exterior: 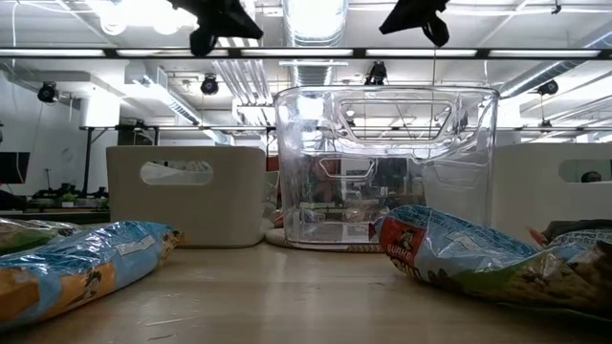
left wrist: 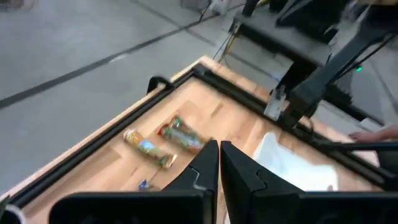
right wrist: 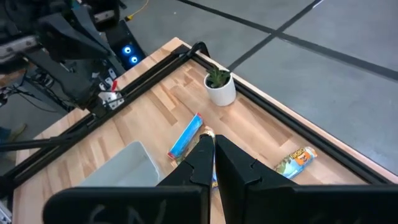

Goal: Pick and place Granola Bars by type
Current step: Put the yellow granola bar into the white bin

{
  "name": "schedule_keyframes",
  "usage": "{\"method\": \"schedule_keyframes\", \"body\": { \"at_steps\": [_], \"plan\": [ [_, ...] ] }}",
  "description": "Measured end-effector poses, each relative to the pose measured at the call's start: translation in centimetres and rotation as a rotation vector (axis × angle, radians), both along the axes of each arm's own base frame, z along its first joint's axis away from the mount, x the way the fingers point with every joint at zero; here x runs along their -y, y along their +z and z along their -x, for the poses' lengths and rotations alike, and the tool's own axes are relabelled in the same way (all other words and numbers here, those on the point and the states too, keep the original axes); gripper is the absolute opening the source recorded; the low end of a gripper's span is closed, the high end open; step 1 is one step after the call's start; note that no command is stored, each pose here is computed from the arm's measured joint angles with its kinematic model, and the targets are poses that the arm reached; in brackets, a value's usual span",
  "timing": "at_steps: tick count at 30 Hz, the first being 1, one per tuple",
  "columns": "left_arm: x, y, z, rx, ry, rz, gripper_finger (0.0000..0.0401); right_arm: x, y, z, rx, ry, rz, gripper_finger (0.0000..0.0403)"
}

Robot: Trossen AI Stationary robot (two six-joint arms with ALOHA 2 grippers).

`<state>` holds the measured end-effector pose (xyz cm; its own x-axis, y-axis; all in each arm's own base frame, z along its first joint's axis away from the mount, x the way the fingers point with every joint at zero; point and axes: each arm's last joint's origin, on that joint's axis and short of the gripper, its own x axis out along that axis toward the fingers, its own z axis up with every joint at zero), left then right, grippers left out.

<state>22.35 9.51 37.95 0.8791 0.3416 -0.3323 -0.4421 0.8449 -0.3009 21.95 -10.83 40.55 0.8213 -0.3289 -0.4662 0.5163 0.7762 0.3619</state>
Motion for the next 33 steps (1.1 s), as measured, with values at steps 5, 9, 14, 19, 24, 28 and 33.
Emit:
{"method": "schedule_keyframes", "body": {
  "at_steps": [5,9,14,19,24,28,33],
  "plan": [
    [-0.5,-1.7,-1.7,-0.060,-0.081,0.056,0.0000,0.7,-1.1,-1.3,-0.035,-0.001,-0.030,0.0008],
    [-0.4,-2.2,-1.9,-0.097,-0.106,0.078,0.0000,1.7,-2.1,-2.2,-0.066,-0.023,-0.067,0.0008],
    [-0.1,-1.6,-0.5,-0.119,-0.086,0.030,0.0000,2.9,-2.9,-2.5,-0.138,-0.072,-0.131,0.0009],
    [0.5,-0.3,1.4,-0.105,-0.036,-0.045,0.0000,4.4,-3.4,-2.9,-0.241,-0.121,-0.205,0.0016],
    [1.2,0.7,3.2,-0.093,-0.036,-0.090,0.0000,5.1,-3.1,-3.4,-0.263,-0.142,-0.235,0.0052],
    [1.7,1.2,4.5,-0.094,-0.032,-0.107,0.0000,5.3,-3.0,-3.7,-0.285,-0.134,-0.238,0.0091],
    [2.3,1.5,5.8,-0.103,-0.036,-0.121,0.0000,5.3,-2.8,-3.6,-0.286,-0.172,-0.243,0.0153]
  ]
}}
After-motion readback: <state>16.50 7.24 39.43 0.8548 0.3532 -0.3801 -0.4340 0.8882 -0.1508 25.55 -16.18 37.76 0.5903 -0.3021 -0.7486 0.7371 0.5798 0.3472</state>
